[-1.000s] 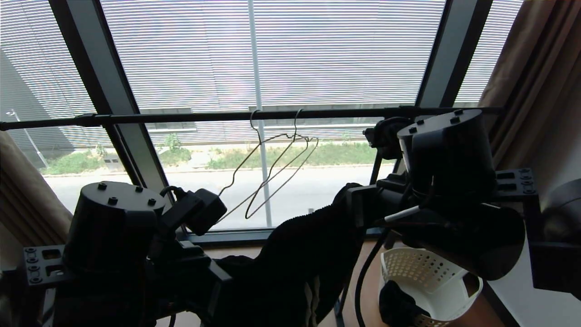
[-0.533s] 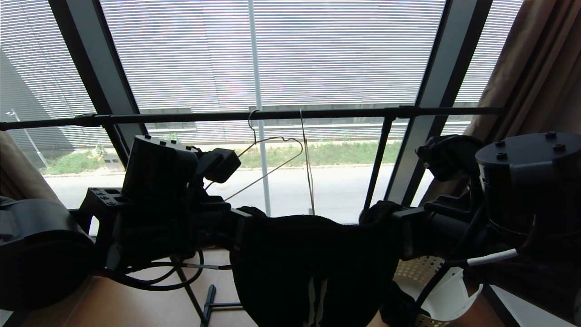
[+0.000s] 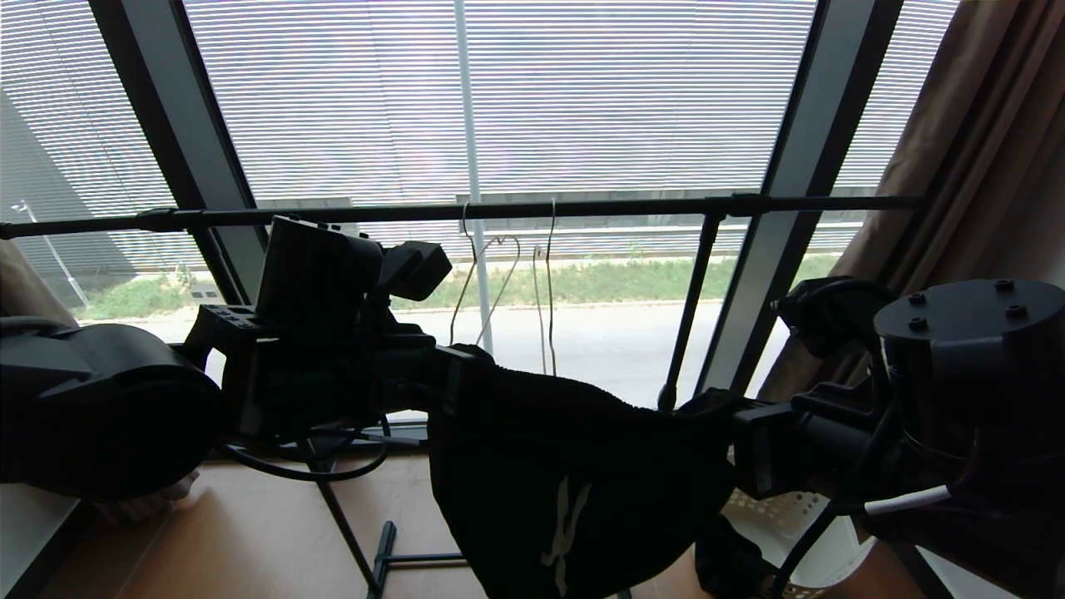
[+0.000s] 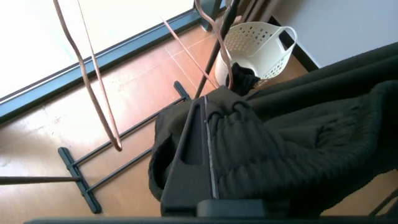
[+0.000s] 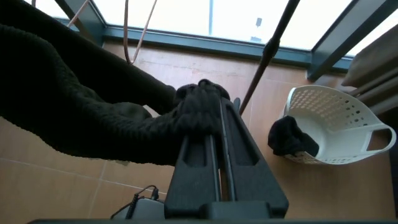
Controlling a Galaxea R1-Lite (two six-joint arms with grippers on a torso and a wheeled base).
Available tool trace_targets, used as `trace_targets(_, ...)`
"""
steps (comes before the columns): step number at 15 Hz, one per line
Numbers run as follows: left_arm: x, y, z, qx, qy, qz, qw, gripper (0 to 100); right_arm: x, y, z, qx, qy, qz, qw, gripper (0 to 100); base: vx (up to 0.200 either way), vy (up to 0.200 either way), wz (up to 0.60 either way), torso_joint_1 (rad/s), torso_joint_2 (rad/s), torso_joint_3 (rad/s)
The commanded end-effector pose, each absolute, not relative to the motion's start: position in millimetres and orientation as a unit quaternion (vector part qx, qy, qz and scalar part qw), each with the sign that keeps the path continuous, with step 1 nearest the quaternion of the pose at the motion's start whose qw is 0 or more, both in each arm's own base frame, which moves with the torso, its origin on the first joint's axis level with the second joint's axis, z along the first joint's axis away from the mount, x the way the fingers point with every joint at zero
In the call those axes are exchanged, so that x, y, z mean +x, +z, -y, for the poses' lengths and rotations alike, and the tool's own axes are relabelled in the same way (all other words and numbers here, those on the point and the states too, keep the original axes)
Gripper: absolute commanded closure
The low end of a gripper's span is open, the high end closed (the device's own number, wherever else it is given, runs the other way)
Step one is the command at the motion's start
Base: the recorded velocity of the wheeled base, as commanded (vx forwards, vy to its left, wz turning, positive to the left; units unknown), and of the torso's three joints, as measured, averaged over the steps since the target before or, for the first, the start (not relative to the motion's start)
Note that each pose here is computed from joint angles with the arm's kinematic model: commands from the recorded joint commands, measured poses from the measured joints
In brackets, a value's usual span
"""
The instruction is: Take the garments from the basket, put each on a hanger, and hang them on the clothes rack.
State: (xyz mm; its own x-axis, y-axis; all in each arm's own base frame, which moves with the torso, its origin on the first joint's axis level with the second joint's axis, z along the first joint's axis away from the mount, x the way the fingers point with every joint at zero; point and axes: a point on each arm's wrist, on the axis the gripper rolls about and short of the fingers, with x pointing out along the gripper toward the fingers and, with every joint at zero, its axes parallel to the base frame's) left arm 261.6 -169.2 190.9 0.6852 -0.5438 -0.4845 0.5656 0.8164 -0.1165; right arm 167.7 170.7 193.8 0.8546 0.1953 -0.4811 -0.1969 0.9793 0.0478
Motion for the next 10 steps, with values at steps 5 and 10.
trace_targets(5, 269.4, 218.7, 179.5, 0.015, -0.312, -0.227, 0.922, 100, 163.0, 176.8, -166.7, -0.019, 0.115, -0.277, 0.954, 0, 0.0, 0.0, 0.0, 0.0, 0.0, 0.0)
trace_targets(10, 263.6, 239.8, 192.1, 0.017, -0.329, -0.21, 0.921, 100, 150.1, 127.8, -180.0, -0.077, 0.152, -0.328, 0.929, 0, 0.0, 0.0, 0.0, 0.0, 0.0, 0.0)
